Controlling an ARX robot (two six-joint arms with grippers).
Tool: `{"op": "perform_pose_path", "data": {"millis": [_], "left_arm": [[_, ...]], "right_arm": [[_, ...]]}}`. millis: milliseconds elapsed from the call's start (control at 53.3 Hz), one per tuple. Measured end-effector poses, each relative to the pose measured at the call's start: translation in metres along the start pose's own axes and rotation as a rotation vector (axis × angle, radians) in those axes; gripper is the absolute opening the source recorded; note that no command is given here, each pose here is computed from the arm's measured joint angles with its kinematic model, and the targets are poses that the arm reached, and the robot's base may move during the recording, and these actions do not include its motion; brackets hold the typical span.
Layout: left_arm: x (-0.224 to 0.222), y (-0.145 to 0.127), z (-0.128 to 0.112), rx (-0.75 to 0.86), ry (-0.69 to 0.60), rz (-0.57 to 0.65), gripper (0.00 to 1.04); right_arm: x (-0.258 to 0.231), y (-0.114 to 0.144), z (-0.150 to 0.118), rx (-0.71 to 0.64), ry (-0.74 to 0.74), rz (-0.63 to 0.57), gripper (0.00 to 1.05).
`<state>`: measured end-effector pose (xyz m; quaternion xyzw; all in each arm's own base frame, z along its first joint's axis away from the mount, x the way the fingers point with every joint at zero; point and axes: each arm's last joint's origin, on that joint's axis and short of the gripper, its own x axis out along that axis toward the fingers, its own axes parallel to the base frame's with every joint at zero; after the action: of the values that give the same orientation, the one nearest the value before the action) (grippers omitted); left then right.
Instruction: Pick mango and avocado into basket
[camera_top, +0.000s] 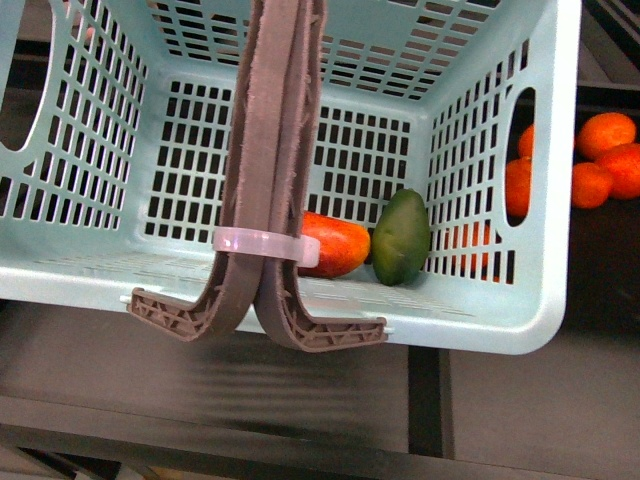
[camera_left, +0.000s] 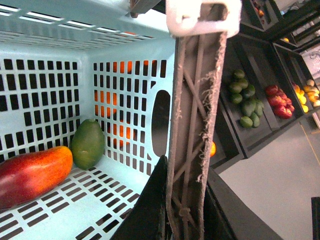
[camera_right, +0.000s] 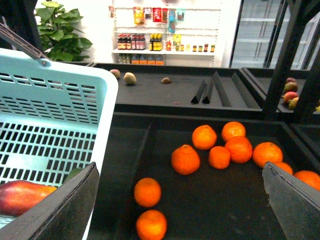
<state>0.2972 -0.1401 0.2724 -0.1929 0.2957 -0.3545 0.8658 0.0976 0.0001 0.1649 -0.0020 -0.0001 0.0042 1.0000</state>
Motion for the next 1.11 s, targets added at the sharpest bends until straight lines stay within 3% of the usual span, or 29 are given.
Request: {"op": "perform_pose_path", "data": {"millis": [919,975,1106], "left_arm": [[0.002,-0.003,-0.001,0.008,0.003,-0.001,0.12],[0.002,-0.002,-0.001,0.058,-0.007,0.019,0.12],[0.023,0.015,0.001,0.346,-0.034,0.082,0.12]], "right_arm": [[0.0,0.0,0.0,0.001,0.002,-0.004,0.97],[0.0,0.0,0.0,0.0,0.002,-0.004,0.97],[0.0,0.0,0.0,0.0,0.002,-0.004,0.97]]}}
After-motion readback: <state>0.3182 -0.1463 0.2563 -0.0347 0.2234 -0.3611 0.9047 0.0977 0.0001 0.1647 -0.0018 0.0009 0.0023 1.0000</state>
